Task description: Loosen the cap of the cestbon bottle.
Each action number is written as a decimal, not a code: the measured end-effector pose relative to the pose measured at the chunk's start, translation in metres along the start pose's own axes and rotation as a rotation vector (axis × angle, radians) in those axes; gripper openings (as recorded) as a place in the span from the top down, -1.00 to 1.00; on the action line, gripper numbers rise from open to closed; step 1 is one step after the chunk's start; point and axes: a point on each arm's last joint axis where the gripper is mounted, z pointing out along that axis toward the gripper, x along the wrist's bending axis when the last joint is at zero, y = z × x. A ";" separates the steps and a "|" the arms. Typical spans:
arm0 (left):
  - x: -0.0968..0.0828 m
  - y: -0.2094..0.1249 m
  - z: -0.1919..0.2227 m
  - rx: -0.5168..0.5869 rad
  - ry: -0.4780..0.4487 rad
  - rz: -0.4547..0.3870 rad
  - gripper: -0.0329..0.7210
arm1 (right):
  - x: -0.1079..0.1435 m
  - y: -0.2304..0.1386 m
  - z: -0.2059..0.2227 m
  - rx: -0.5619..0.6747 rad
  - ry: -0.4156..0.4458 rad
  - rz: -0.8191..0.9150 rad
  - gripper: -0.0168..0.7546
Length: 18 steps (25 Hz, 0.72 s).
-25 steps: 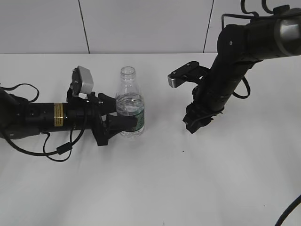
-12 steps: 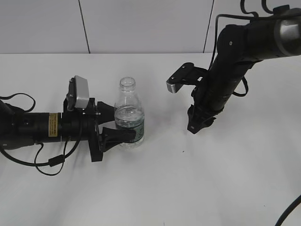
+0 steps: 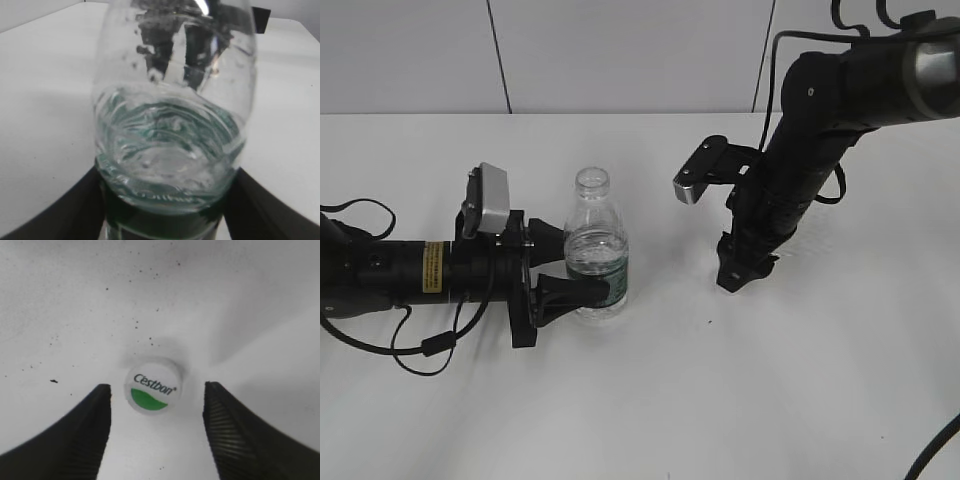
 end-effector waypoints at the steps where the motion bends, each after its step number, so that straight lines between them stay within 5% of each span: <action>1: 0.000 0.000 0.000 0.000 -0.001 0.000 -0.20 | 0.000 0.000 0.000 0.000 0.000 0.000 -0.35; 8: -0.002 0.000 0.000 0.000 -0.015 0.004 -0.21 | 0.000 0.000 0.000 0.003 0.004 -0.001 -0.54; 14: -0.006 -0.019 -0.003 0.099 -0.032 -0.016 -0.67 | 0.001 0.000 0.000 0.001 0.009 0.005 -0.54; 18: -0.003 -0.022 -0.009 0.103 -0.026 -0.023 -0.72 | 0.002 -0.001 0.000 0.008 0.021 0.006 -0.54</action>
